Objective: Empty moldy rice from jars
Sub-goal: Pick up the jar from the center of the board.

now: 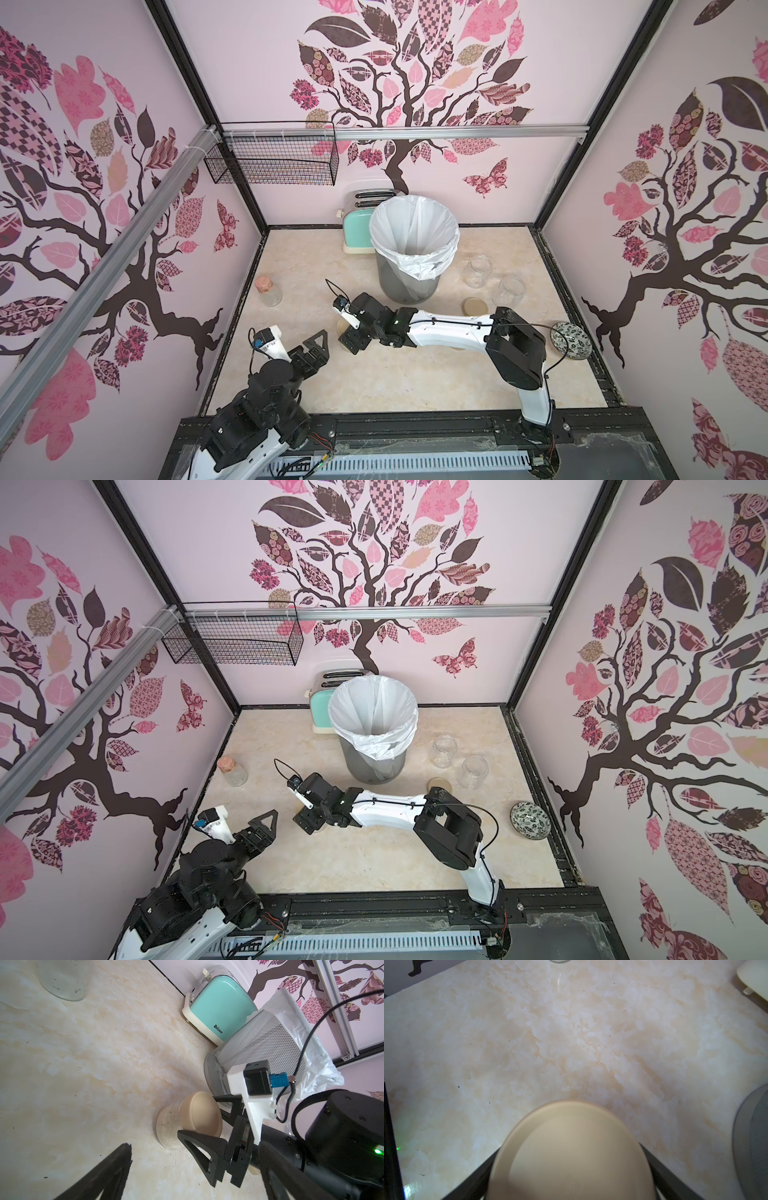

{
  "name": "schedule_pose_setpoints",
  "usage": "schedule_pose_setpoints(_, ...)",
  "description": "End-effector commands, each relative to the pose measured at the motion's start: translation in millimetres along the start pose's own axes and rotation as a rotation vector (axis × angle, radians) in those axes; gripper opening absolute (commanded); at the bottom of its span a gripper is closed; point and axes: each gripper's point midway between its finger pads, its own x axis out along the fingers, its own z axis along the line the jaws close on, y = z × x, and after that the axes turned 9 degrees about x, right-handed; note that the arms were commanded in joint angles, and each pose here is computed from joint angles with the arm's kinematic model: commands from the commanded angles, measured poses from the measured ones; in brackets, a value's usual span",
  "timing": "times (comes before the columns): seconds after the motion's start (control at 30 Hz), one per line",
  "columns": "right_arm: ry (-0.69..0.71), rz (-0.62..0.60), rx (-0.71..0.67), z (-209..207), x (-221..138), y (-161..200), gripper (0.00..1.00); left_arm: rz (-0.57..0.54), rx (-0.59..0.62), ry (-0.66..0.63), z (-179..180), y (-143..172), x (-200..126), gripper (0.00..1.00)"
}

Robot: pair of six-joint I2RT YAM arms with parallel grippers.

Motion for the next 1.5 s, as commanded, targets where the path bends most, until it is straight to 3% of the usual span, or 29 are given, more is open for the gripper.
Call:
schedule_pose_setpoints(0.0,0.011,-0.039,-0.001,1,1,-8,0.85,-0.003,-0.001,0.01,-2,-1,1,0.98)
schedule_pose_setpoints(0.27,0.001,-0.111,0.029,1,-21,-27,0.76,0.007,0.034,0.033,-9,-1,2,0.98)
schedule_pose_setpoints(0.6,-0.051,-0.213,0.154,-26,-90,-57,0.72,0.048,0.197,0.145,-44,1,13,0.98)
schedule_pose_setpoints(0.87,-0.076,-0.283,0.228,-49,-156,-61,0.71,0.093,0.423,0.264,-80,8,25,0.98)
schedule_pose_setpoints(1.03,-0.118,-0.329,0.25,-48,-199,-64,0.7,0.204,0.574,0.453,-114,35,28,0.98)
schedule_pose_setpoints(1.13,-0.141,-0.352,0.273,-50,-221,-64,0.7,0.254,0.67,0.487,-122,45,31,0.98)
schedule_pose_setpoints(1.33,-0.16,-0.371,0.285,-51,-250,-63,0.69,0.197,0.884,0.617,-152,53,26,0.98)
schedule_pose_setpoints(1.47,-0.174,-0.377,0.292,-49,-262,-62,0.68,0.147,0.946,0.679,-171,51,25,0.98)
